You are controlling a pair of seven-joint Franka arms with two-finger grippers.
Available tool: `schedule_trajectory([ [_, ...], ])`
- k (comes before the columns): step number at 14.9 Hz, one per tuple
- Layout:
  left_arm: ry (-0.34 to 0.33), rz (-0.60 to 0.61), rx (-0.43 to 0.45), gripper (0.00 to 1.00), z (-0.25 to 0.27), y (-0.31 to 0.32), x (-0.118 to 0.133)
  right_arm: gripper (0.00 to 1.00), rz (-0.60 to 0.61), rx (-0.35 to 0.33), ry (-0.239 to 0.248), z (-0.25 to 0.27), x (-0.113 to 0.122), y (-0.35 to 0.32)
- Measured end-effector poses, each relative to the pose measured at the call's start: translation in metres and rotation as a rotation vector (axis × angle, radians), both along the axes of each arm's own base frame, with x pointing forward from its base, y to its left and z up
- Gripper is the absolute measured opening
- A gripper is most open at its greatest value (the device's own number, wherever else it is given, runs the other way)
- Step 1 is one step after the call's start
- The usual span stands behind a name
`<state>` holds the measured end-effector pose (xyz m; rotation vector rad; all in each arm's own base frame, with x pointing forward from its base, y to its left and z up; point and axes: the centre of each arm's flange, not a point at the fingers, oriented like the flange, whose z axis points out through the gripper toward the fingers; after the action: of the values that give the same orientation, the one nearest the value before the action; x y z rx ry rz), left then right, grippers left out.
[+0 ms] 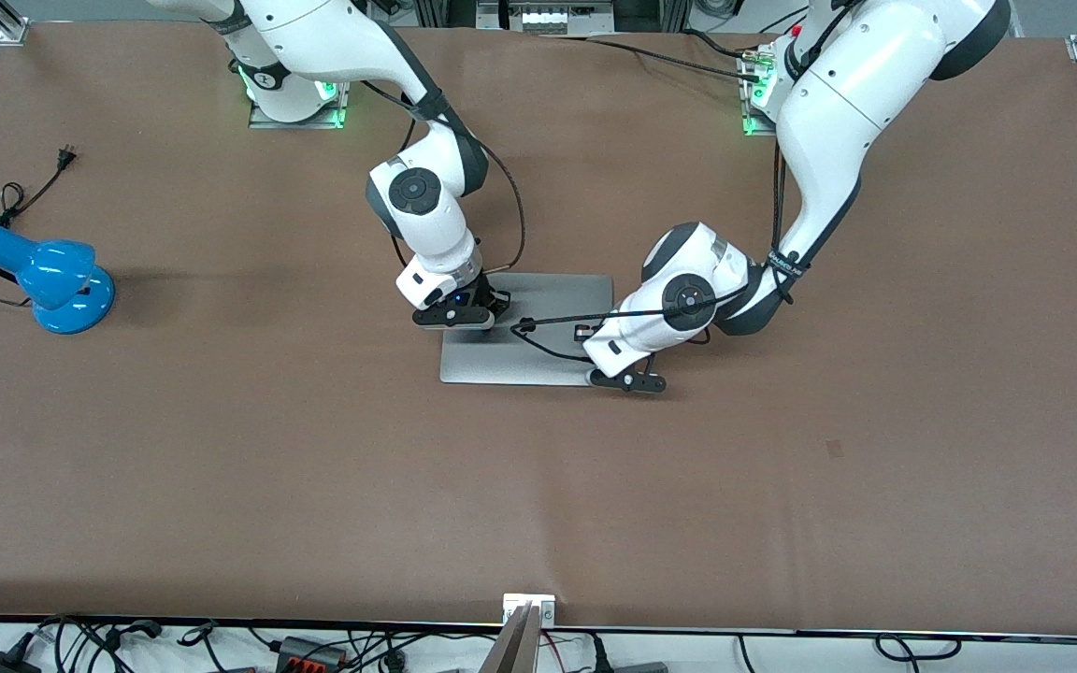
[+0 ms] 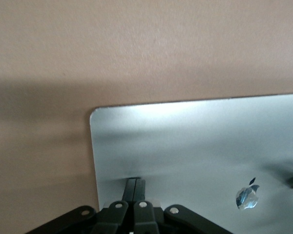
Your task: Close laptop with both arms from behind
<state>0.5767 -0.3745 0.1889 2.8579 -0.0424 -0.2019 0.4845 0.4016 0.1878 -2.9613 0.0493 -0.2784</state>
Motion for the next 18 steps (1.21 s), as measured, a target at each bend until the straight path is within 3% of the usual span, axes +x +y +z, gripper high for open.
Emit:
schedule_trajectory([
  [4, 0.025, 0.004, 0.036, 0.01, 0.033, 0.009, 0.009, 0.01, -0.002, 0.001, -0.001, 0.004, 0.005, 0.001],
  [8, 0.089, 0.005, 0.135, 0.01, 0.114, 0.050, 0.017, 0.01, -0.002, -0.072, 0.110, 0.034, 0.026, 0.013],
  [11, 0.167, 0.015, 0.223, 0.01, 0.219, 0.110, 0.027, 0.01, -0.002, -0.116, 0.178, 0.080, 0.041, 0.015],
  [14, 0.201, -0.001, 0.249, 0.01, 0.294, 0.157, 0.029, 0.01, 0.037, -0.158, 0.248, 0.132, 0.051, -0.001],
  [16, 0.205, -0.025, 0.238, 0.01, 0.311, 0.182, 0.034, 0.15, 0.082, -0.187, 0.305, 0.171, 0.061, -0.022],
  [18, 0.188, -0.052, 0.215, 0.01, 0.324, 0.213, 0.040, 0.37, 0.128, -0.207, 0.365, 0.208, 0.072, -0.055],
])
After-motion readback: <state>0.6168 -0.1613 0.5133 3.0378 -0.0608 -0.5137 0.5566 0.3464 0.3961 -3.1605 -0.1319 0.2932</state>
